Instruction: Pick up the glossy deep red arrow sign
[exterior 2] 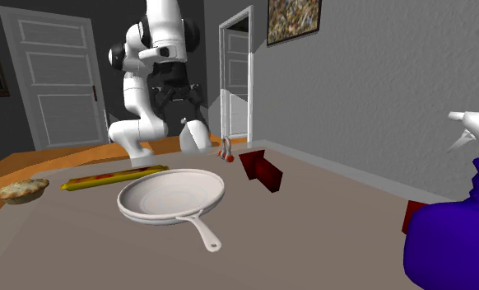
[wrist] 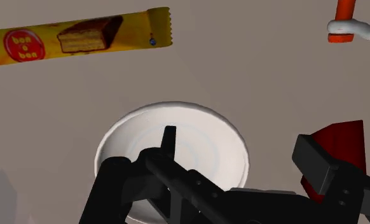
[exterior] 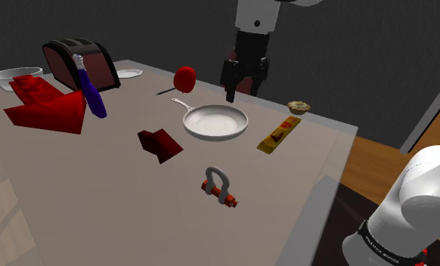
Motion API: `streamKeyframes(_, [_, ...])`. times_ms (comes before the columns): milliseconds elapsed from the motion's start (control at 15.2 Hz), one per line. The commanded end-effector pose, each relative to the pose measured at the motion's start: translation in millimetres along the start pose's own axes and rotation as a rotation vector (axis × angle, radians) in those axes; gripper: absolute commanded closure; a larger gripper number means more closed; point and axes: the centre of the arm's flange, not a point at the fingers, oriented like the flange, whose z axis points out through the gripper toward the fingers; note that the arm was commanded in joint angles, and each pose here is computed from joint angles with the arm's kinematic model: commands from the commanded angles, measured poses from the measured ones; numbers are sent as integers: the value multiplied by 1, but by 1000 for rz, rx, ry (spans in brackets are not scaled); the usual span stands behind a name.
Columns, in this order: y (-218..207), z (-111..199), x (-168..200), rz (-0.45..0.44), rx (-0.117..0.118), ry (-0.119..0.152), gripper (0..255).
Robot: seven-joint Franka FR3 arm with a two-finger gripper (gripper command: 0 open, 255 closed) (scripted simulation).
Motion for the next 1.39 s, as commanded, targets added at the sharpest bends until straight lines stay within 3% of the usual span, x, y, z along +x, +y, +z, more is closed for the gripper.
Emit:
streamKeyframes(0, [-23,11,16,10,-9,-19,0])
streamKeyframes(1056, [-204,93,136,67,-88,-163,0])
streamKeyframes(1320, [-211,113,141,70,-92,-170,0])
